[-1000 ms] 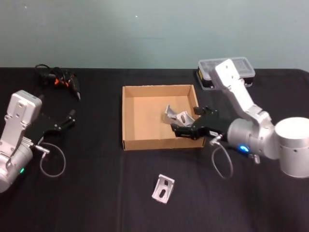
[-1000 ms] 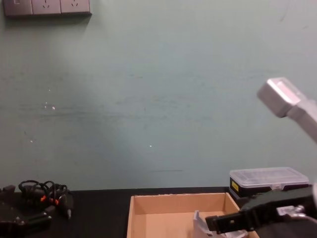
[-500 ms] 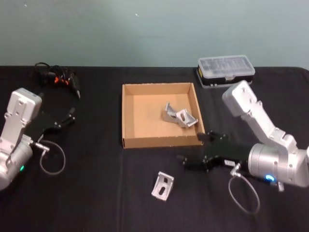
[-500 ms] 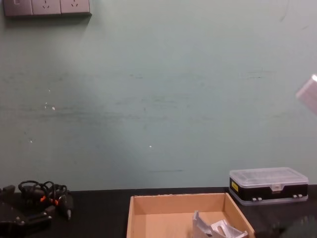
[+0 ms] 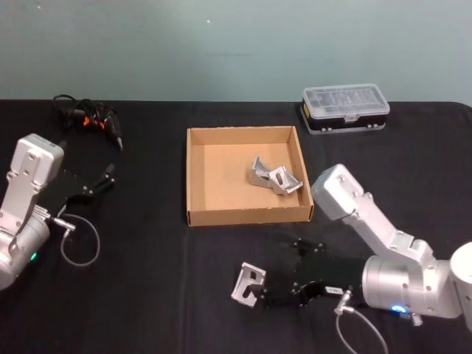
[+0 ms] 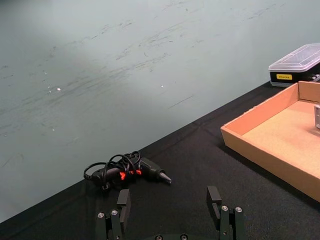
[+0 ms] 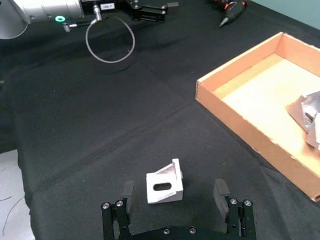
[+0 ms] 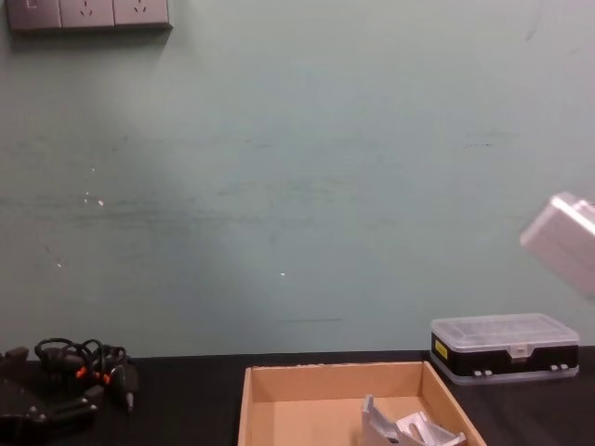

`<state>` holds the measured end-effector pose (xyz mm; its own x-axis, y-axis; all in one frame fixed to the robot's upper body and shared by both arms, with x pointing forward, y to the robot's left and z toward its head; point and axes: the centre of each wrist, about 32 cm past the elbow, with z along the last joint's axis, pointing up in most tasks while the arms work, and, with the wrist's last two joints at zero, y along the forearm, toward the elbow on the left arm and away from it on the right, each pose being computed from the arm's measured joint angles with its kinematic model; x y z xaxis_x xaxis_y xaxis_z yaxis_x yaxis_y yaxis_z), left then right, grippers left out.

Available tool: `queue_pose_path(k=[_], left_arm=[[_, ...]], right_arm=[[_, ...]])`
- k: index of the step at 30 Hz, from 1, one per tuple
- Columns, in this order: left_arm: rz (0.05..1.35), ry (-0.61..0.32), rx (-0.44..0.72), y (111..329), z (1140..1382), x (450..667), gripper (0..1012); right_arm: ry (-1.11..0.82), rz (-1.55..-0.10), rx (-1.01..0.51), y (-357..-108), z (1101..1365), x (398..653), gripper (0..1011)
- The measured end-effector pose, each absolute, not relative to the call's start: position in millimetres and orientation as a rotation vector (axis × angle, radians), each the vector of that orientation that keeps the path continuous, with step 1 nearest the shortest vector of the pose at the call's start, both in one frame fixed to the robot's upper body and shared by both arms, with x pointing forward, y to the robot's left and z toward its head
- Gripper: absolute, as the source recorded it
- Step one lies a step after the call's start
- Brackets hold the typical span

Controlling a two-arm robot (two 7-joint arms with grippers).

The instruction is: Use one hand to pick up the angle iron from the table and place it into the box.

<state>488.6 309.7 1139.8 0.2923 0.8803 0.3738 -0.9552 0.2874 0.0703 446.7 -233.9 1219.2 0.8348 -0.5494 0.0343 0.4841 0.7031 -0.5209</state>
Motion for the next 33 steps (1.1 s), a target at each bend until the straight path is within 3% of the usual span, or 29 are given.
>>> queue_pose_path(k=[20, 28, 33], left_arm=[[1.248, -0.285, 0.304, 310, 1140, 489, 1000], [1.248, -0.285, 0.304, 310, 1140, 489, 1000], [1.248, -0.285, 0.304, 310, 1140, 489, 1000]], right_arm=[[0.132, -0.592, -0.587, -207, 1201, 462, 1000], [0.132, -0.592, -0.588, -207, 1201, 462, 1000], [0.131, -0.592, -0.588, -207, 1201, 462, 898]])
